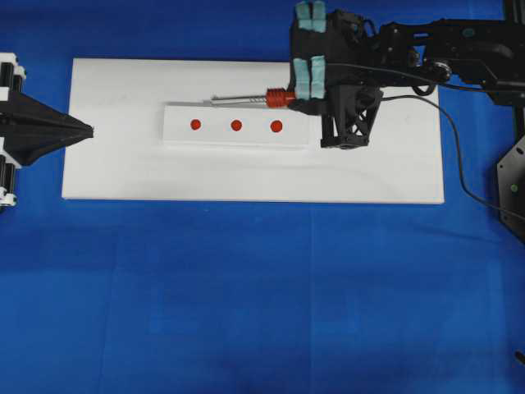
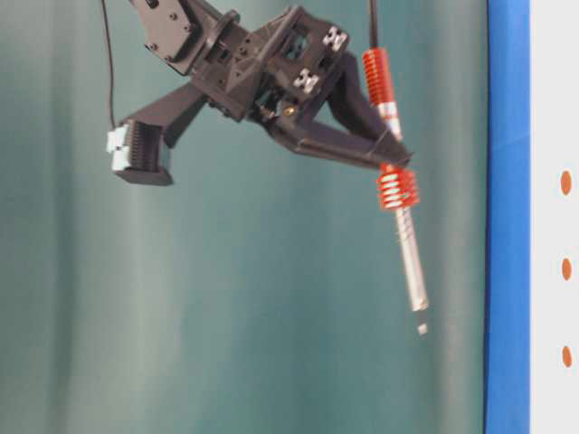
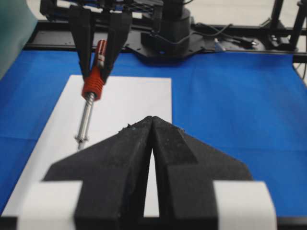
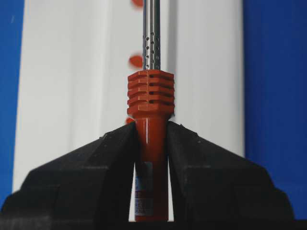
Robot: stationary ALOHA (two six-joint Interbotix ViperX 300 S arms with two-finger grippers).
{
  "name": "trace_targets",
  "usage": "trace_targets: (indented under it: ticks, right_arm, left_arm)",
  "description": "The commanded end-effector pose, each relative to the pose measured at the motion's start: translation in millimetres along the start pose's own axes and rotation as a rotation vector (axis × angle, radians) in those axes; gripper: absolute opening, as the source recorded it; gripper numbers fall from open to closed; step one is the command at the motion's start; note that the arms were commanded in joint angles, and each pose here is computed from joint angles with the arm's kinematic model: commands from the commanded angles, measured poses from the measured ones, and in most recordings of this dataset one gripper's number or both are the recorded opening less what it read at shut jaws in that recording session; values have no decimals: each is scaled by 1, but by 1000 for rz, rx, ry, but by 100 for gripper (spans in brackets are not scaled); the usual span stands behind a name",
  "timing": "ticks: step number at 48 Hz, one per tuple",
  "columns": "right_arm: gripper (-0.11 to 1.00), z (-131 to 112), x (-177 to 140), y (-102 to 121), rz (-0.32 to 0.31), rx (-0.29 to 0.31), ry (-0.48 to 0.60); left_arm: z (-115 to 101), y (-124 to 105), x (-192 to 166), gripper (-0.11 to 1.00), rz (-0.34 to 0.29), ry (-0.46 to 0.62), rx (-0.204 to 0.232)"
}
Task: Touch the tip of the soldering iron to the mark.
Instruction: 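Swing the iron tip above the leftmost red dot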
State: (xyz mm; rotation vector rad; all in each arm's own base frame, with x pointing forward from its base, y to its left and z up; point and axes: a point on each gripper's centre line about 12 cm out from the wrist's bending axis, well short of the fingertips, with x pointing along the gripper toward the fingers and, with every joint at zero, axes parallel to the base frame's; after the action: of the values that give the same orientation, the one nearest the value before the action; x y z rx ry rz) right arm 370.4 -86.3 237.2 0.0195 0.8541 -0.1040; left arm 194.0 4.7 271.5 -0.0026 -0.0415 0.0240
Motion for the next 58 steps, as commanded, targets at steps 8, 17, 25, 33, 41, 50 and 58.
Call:
trace_targets:
  ticks: [8,17,25,33,41,50,58]
  right_arm:
    - [6,8,-8,-2,4,-7,35]
    - [6,12,-7,-3,-2,-9,13]
    - [6,13,-7,-4,-6,-8,1]
    - [6,13,-7,-4,-5,-6,1]
    - [6,13,-7,-3,-5,-9,1]
    - [6,13,-7,-4,-7,-8,0]
    - [6,13,-7,-4,-6,-6,-2]
  left_arm:
    - [3,1,2,0,3,-8,-1]
    - [2,1,1,0,3,-8,-1]
    - [2,0,1,0,1,-8,-1]
    - [2,1,1,0,3,-6,-1]
    - [3,0,1,0,1,-9,-1]
    - [2,1,1,0,3,-8,-1]
    - [2,1,1,0,3,-9,-1]
